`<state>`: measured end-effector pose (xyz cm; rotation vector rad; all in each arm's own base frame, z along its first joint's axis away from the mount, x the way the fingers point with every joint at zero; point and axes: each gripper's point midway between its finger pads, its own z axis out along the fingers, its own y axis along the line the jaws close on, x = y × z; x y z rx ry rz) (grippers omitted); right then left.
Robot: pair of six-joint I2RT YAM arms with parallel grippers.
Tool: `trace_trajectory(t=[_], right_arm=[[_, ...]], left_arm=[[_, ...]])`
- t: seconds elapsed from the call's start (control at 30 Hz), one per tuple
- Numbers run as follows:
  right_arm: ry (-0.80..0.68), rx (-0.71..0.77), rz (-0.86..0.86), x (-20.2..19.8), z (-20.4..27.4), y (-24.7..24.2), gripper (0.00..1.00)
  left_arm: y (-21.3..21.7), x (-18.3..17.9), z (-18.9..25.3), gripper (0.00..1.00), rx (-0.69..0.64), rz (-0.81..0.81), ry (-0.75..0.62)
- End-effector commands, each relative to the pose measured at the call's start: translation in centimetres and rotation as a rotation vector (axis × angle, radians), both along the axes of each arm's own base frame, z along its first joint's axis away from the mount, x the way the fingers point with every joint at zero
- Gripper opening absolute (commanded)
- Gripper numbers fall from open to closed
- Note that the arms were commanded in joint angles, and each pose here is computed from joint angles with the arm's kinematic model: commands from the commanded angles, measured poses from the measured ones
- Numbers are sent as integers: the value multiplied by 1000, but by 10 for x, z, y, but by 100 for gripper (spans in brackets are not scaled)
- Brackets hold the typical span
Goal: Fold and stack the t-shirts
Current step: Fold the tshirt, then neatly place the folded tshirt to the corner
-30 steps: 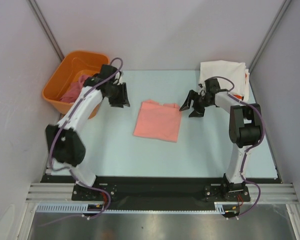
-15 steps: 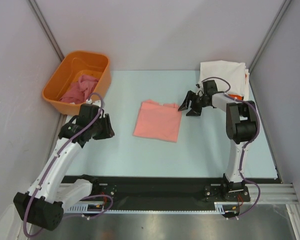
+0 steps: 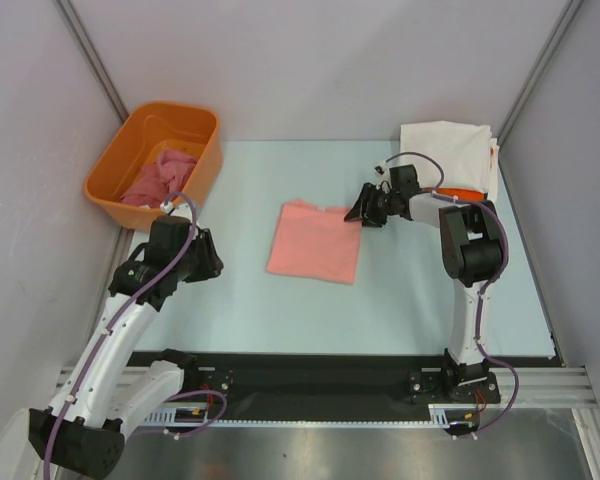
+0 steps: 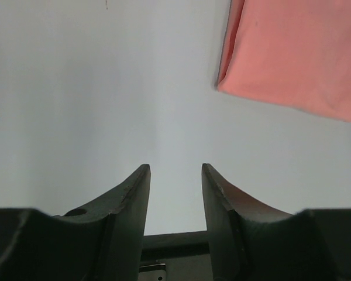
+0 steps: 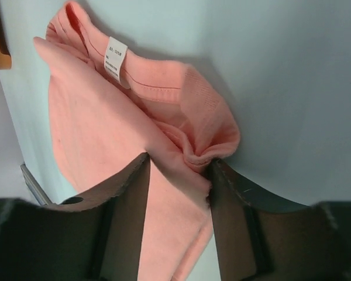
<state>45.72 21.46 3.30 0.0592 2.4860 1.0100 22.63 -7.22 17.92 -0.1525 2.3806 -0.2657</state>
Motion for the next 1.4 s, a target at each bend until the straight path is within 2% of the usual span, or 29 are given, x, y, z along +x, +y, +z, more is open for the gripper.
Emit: trace_trajectory(t=[0.0,0.03,0.1,0.13,0.27,0.5,0.8,1.2,1.37], right_arm=[[40,-4,-3,-15,-13,-2,44],[32,8,-5,-14,-9,-2,31],[14,27,-6,-11,1,-4,14],[7,41,-4,-10,5,-6,0],[-51,4,-28,-1,34,-21,0],[-249,-304,-164,32,102,-86,0],[-357,-484,-249,63,166,-129,0],[-565,-604,-308,83,259,-167,0],[-632,-575,-324,78,290,-177,0]], left_arm=[[1,7,4,47,-10,23,-30],[1,8,4,47,-11,24,-35],[0,8,4,46,-12,23,-37],[1,8,4,46,-10,25,-38],[2,8,6,46,-10,29,-51],[2,10,5,46,-7,34,-49],[1,11,4,46,-7,30,-47],[1,10,4,47,-10,30,-48],[1,10,3,47,-9,32,-43]])
